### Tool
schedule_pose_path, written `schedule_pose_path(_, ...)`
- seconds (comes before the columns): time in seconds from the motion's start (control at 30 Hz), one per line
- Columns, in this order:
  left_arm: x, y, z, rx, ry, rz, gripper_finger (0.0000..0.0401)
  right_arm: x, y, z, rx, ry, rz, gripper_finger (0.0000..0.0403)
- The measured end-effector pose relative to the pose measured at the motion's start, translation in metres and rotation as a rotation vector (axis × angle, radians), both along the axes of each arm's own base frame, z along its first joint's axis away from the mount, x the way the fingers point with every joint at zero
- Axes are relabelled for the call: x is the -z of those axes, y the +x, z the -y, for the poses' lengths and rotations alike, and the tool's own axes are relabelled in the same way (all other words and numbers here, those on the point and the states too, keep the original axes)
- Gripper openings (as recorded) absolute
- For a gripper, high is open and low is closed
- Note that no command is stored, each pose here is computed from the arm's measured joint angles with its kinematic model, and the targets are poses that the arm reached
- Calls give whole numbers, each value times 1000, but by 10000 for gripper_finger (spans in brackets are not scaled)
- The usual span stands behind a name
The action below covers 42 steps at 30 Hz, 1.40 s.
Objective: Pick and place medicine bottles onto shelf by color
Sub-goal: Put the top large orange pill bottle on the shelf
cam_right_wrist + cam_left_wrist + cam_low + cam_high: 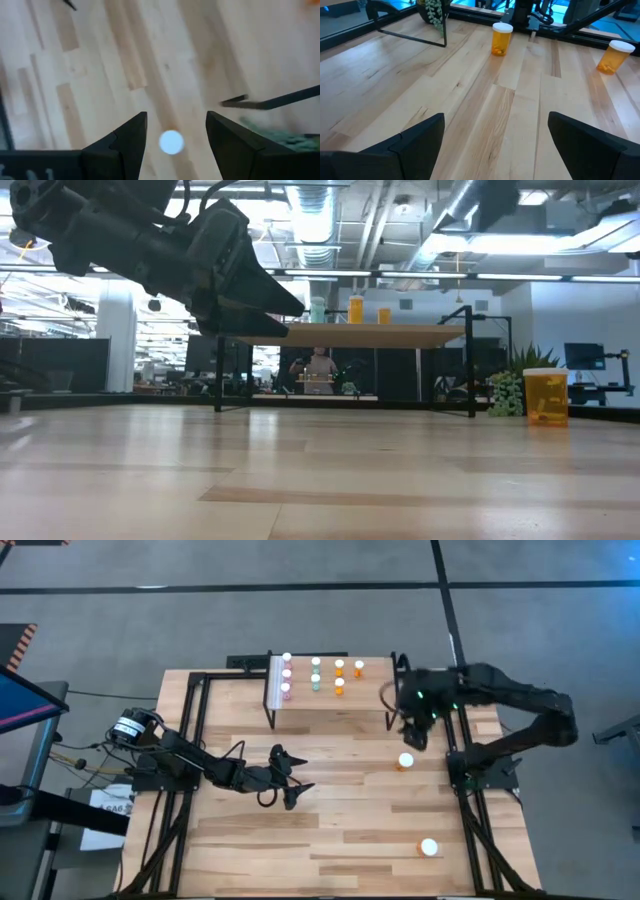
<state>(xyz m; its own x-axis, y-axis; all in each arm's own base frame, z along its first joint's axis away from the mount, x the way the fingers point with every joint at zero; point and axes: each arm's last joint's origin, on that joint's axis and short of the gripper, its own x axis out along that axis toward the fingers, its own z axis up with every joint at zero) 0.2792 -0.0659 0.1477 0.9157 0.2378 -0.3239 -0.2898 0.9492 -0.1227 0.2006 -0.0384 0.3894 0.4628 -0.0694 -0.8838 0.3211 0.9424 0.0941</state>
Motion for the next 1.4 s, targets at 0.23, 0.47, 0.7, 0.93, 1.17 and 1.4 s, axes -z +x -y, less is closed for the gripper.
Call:
schedule_pose_path(0.23, 0, 0, 0, 0, 0, 0, 344, 51, -21, -34, -20, 63, 40, 225)
schedule_pose_path(0.47, 0, 0, 0, 0, 0, 0, 344, 110, -28, -46, 17, 71, -118, 227)
schedule_pose_path(0.7, 0, 0, 0, 0, 0, -1, 344, 153, -30, -41, 127, 79, -248, 241)
schedule_pose_path(0.93, 2, -1, 0, -2, 1, -17, 344, 159, -27, -31, 149, 72, -208, 275)
schedule_pose_path(1.17, 2, -1, 0, -3, 0, -21, 344, 158, -23, -20, 185, 65, -160, 318)
schedule_pose_path(1.4, 2, -1, 0, -3, -2, -21, 344, 169, -24, -18, 192, 63, -164, 351)
